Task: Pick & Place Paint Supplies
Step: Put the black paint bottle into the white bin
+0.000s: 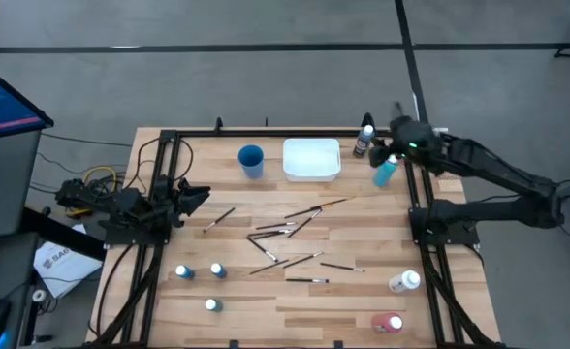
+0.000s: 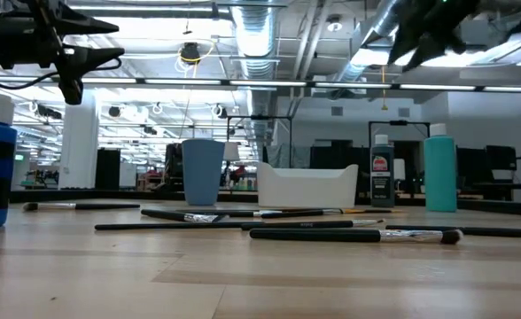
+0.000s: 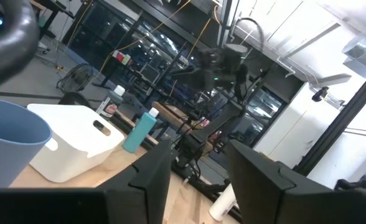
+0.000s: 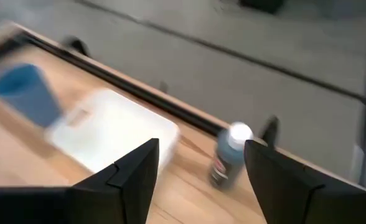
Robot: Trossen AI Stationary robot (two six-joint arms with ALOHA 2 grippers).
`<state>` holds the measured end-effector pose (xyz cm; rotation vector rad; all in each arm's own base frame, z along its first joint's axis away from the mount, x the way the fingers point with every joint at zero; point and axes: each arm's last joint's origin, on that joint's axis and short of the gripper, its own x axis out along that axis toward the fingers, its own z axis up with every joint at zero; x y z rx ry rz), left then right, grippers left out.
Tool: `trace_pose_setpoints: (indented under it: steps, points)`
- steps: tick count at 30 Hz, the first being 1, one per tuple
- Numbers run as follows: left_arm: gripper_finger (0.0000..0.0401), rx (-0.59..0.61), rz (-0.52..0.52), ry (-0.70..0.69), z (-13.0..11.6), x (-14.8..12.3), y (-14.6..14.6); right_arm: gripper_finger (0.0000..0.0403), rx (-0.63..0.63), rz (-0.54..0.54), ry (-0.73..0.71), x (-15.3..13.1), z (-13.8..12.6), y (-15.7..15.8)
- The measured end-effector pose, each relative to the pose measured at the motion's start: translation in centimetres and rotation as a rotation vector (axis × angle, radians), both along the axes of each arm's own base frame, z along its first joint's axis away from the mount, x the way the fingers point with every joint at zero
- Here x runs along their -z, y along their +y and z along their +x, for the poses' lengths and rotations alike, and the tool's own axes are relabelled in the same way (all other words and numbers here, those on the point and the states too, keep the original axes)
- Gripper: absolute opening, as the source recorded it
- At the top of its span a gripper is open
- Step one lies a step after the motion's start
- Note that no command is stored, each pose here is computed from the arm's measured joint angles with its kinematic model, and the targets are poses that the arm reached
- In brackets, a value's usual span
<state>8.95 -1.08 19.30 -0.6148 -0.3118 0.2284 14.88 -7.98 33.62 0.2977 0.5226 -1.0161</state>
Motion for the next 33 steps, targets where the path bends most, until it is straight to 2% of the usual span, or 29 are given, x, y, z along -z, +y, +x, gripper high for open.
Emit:
trace_pose_setpoints:
  steps: [4, 11, 17, 22, 33]
  points:
    - [0.0164, 0.001, -0.006, -0.004, 0.0, 0.0, 0.0, 0.0232, 0.079, 0.054, 0.06, 1.3, 1.0, -2.2]
    - [0.0184, 0.001, -0.008, -0.005, 0.0, 0.0, 0.0, 0.0257, 0.068, 0.236, 0.1, 3.6, 1.9, -5.3]
    - [0.0195, 0.006, -0.027, -0.013, 0.0, 0.0, 0.0, 0.0265, 0.125, 0.263, 0.129, 4.5, 1.8, -6.8]
    - [0.02, 0.006, -0.029, -0.015, 0.0, -0.1, 0.0, 0.0265, 0.053, 0.298, 0.129, 4.8, 2.6, -7.4]
    - [0.02, 0.007, -0.033, -0.019, 0.0, -0.1, 0.0, 0.0265, 0.093, 0.35, 0.246, 3.0, 4.3, -10.4]
